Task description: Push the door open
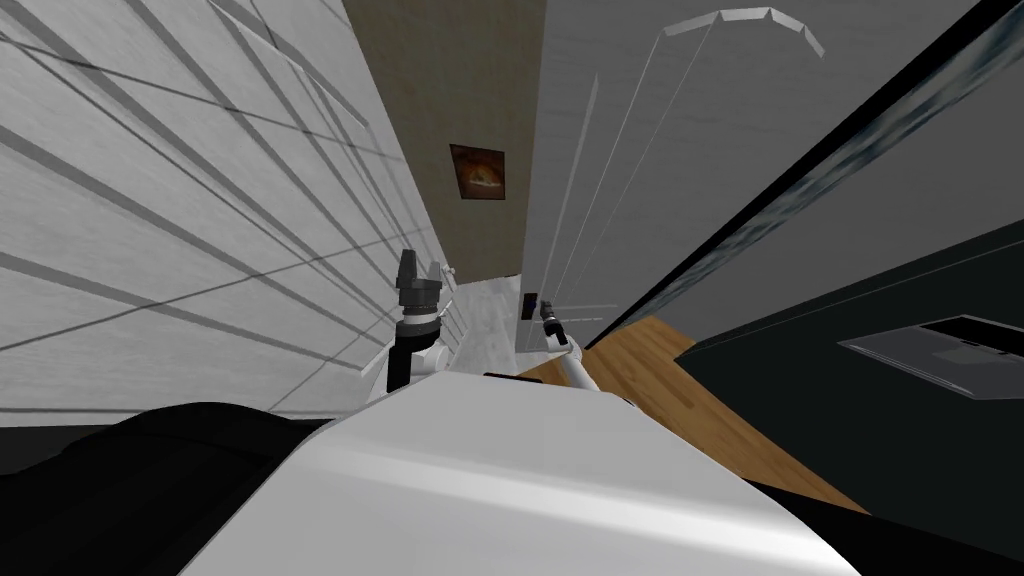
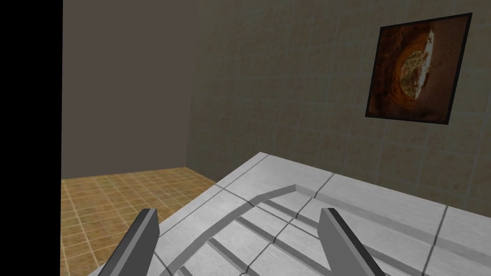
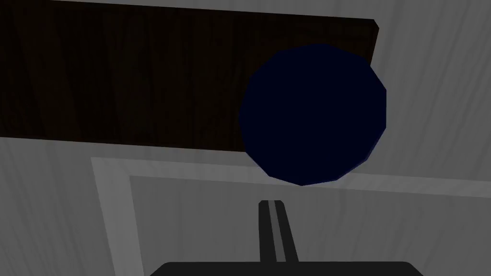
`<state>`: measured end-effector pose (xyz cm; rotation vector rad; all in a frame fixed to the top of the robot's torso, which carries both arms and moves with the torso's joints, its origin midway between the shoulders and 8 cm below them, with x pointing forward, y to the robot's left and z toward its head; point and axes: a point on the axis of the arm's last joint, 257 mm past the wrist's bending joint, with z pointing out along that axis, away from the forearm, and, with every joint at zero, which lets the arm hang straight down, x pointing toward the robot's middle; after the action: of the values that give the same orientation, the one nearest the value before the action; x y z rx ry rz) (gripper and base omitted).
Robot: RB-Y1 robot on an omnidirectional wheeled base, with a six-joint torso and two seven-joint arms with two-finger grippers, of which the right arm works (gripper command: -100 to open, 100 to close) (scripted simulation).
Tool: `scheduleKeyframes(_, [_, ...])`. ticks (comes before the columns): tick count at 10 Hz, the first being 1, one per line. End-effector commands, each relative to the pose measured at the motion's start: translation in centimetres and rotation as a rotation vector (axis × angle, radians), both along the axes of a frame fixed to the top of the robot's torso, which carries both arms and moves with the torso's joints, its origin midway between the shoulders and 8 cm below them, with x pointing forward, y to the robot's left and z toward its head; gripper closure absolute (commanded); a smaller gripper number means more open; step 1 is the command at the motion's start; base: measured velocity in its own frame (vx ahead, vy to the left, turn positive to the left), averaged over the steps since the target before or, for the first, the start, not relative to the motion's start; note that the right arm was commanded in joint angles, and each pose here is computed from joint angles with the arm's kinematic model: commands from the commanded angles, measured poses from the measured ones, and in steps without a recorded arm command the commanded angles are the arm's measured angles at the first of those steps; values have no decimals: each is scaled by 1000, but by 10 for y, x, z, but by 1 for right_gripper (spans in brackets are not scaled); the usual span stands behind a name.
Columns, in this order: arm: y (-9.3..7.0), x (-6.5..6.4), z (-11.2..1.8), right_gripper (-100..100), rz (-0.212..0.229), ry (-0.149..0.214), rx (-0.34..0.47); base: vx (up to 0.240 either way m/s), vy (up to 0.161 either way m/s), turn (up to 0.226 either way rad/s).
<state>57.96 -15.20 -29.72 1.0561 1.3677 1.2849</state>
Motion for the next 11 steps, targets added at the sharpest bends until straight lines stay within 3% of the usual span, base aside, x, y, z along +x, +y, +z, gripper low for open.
scheduleKeyframes(1, [0, -1, -1, -100, 2, 3, 3, -161, 6, 3])
scheduleKeyframes(4, [5, -1, -1, -100, 5, 7, 20, -230, 16, -17])
scheduleKeyframes(7, [22, -4, 1, -100, 15, 14, 62, -249, 23, -29])
scheduleKeyframes(9, [11, -3, 0, -100, 7, 10, 42, -14, 34, 9])
scheduleKeyframes(11, [7, -3, 0, -100, 3, 7, 36, 168, 39, 15])
